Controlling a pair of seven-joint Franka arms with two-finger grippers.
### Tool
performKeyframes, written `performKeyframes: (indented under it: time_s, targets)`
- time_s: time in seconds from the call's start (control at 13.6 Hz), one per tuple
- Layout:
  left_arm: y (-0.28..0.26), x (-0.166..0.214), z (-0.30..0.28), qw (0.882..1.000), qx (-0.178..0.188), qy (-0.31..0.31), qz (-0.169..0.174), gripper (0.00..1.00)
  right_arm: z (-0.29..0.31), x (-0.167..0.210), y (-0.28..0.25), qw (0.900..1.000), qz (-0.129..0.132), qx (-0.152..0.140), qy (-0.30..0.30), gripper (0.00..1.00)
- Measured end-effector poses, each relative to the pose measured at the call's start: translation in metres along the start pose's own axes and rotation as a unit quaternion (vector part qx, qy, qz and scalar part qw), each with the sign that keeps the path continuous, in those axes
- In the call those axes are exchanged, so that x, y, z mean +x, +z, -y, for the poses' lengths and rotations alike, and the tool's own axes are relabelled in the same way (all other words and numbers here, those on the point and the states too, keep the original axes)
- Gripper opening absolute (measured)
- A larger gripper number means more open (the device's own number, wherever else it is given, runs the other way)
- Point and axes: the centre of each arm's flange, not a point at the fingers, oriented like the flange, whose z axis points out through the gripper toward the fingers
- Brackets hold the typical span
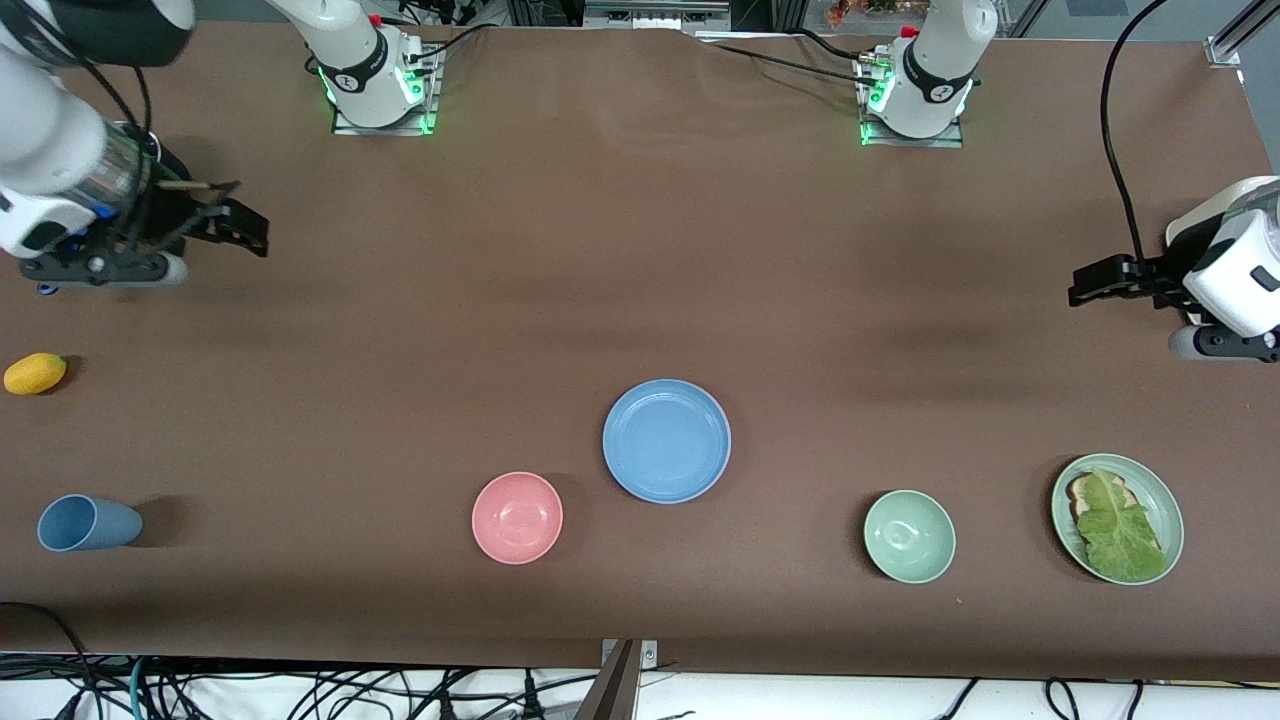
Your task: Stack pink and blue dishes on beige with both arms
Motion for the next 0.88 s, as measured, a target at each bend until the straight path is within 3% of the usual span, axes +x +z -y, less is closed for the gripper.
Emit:
performKeyframes:
  time_s: [0.37,0.88]
  targets:
    - [0.004,0.006,0.001,1.000,0.000,-0.001,-0.007,1.00,-0.005,0.009,-0.035,1.000,-0.006,0.006,-0.004,1.00]
    - [0.005,0.008,0.002,1.000,0.000,-0.001,-0.008,1.00,-0.003,0.021,-0.031,1.000,0.004,0.005,-0.009,1.00]
